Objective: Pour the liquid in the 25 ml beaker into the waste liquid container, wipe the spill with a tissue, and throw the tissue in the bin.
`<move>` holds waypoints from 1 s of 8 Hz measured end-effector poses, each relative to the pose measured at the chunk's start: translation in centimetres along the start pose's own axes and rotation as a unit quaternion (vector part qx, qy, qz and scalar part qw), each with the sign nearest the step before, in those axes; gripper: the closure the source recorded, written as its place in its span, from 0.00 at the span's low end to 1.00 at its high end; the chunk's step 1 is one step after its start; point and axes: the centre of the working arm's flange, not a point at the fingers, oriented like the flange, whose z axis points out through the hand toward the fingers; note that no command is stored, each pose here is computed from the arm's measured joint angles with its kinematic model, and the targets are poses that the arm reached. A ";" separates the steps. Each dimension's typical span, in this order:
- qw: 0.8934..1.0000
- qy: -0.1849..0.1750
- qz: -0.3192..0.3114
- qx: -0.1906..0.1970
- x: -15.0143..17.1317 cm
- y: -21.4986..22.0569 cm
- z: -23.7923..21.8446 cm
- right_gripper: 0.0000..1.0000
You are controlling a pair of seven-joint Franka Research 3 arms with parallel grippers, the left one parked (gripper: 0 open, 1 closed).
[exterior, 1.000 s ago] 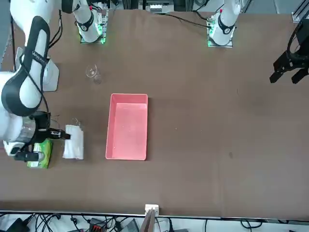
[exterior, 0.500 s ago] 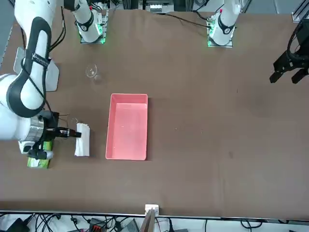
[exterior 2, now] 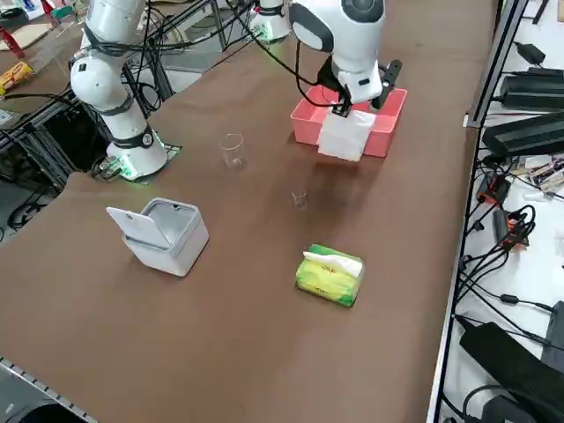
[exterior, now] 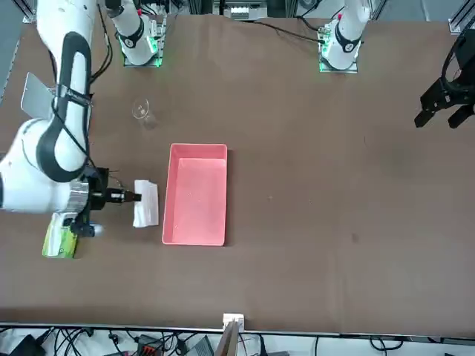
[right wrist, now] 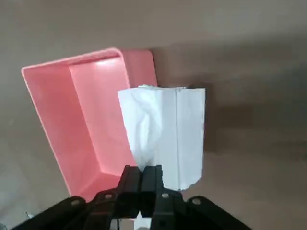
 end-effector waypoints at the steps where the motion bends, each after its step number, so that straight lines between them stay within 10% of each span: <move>1: 1.000 0.003 0.004 0.002 -0.2 0.2 1.0 0.98; 8: 1.000 0.011 -0.017 0.000 -1.2 2.9 4.0 0.98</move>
